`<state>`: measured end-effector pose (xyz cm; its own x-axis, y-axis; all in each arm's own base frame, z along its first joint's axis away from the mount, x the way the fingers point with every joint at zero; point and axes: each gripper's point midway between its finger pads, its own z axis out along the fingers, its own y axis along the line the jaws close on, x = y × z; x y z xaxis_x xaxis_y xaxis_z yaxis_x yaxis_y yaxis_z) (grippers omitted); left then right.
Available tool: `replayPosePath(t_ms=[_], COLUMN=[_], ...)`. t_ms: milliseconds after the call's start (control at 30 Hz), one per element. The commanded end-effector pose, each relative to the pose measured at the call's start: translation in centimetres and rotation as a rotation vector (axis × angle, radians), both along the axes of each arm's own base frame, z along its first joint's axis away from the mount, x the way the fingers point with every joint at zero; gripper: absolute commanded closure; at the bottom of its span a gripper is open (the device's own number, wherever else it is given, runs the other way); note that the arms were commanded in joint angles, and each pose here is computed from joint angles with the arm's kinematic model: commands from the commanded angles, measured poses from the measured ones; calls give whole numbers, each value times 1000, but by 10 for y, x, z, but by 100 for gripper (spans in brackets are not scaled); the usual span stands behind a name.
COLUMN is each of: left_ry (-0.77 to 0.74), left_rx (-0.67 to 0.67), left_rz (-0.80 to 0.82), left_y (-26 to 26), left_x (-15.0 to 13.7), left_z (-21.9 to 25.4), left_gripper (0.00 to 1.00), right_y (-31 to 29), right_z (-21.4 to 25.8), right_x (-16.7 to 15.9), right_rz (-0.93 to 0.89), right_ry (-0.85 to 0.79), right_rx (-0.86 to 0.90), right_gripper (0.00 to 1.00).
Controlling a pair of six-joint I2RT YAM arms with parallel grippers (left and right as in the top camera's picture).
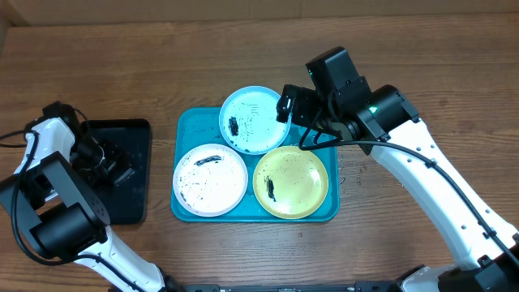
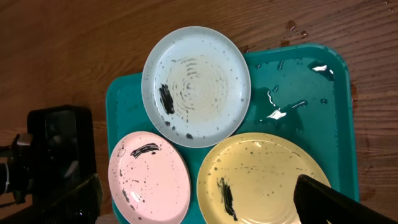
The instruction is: Clean dirty plates on tray and stack at the side
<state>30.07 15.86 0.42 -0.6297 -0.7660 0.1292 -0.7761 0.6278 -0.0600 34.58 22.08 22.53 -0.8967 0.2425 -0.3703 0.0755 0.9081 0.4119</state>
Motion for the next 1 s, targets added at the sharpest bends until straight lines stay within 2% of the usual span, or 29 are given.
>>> replayPosePath(t_ms=[0,67,167,367,400,433,467,500,567,733,767,833,867,900,933,967], left_ry=[36,35,34,32,28,20,11,-1,-14,-9,-13,-16,-15,-16,-18,-19], left_rx=[8,9,8,10,14,20,29,43,78,159,161,163,162,161,157,155], left_rz=[3,3,4,3,3,-2,-13,-25,-42,-49,-49,-49,-49,-48,-48,-47], left_y=[-3,-3,-3,-2,-1,0,2,5,13,28,29,29,29,28,28,28], left_x=[-8,-8,-8,-7,-6,-4,-2,1,5,6,7,8,8,8,8,9], left_z=[-7,-7,-7,-6,-7,-7,-7,-8,-8,-9,-9,-9,-9,-9,-9,-9], left_gripper=[57,75,96,95,79,51,29,15,0,0,7,42,72,88,96,96], right_y=[4,4,4,4,4,4,4,4,4,4,4,4,4,4,4,4], right_z=[10,10,10,11,11,11,10,10,10,10,10,10,10,10,10,10], right_x=[1,1,2,2,2,2,2,2,2,2,2,2,2,2,2,2], right_rz=[13,12,13,12,13,13,13,13,13,13,13,12,13,13,13,12], right_ry=[-25,-25,-27,-29,-28,-28,-28,-28,-28,-28,-28,-28,-28,-28,-28,-28], right_rx=[15,16,17,18,18,18,17,17,17,17,17,18,17,17,17,18], right_gripper=[0,0,0,0,0,0,0,0,0,0,0,0,0,0,0,0])
